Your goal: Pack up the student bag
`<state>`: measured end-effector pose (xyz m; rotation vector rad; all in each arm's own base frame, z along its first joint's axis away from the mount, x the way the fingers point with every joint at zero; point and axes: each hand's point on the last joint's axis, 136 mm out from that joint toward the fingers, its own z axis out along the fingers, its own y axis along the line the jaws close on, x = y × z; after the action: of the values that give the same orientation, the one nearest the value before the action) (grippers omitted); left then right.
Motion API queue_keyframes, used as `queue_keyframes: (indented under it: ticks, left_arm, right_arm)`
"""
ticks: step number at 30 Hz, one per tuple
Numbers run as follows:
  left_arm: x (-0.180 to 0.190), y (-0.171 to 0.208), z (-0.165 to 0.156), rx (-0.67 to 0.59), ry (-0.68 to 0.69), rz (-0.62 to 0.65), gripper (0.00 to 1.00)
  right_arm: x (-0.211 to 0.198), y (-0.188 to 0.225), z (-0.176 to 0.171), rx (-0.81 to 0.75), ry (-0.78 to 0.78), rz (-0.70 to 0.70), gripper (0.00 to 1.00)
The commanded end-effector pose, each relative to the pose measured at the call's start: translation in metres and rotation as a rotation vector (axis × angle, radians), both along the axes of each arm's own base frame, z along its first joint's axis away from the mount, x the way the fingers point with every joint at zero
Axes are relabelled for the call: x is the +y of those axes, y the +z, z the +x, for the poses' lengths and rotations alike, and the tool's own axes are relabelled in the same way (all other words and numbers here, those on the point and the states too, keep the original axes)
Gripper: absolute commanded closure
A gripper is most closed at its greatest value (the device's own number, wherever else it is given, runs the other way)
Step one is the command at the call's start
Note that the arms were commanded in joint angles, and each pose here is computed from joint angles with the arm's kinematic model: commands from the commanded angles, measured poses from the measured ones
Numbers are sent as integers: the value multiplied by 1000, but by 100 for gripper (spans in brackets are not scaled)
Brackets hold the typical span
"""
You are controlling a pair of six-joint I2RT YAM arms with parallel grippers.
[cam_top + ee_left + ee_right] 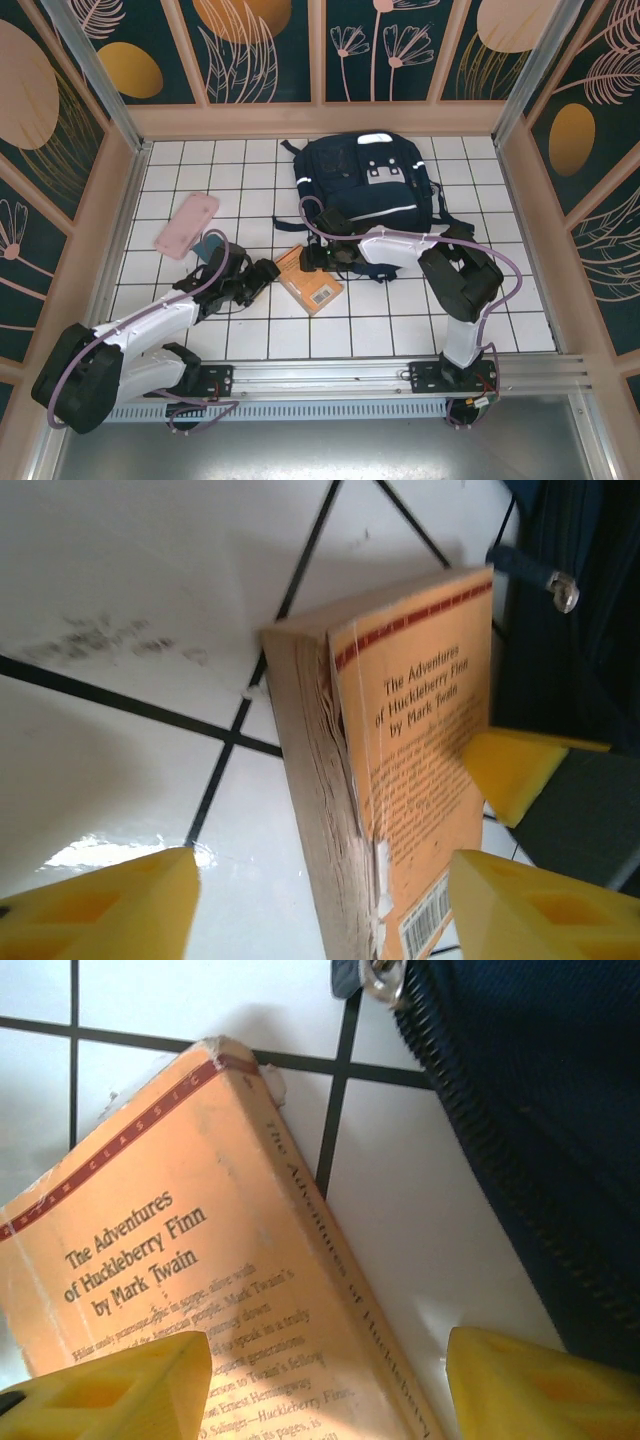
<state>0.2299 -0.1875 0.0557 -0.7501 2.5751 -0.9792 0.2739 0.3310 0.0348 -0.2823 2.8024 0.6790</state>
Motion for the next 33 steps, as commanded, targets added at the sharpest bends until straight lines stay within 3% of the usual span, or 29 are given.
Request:
queue_keyframes:
  ticks: [1,14,19,24,28,33]
  left_arm:
    - [-23,12,7,-43,-70,-41,40]
    - [-57,0,10,-28,-172,-44,45]
    - [-50,-18,9,16,-148,13,58]
    - [-41,-34,3,57,-129,59,57]
    - [-38,-40,0,70,-127,71,57]
    - [-34,-44,-1,71,-129,90,68]
  right_arm:
    - [-8,4,-8,29,21,13,34]
    - [-13,-6,-16,60,63,22,32]
    - [-10,-4,-19,68,71,46,34]
    - [-11,-8,-23,87,84,59,34]
    - [-4,1,-31,109,130,130,35]
    - [13,44,-35,79,209,321,36]
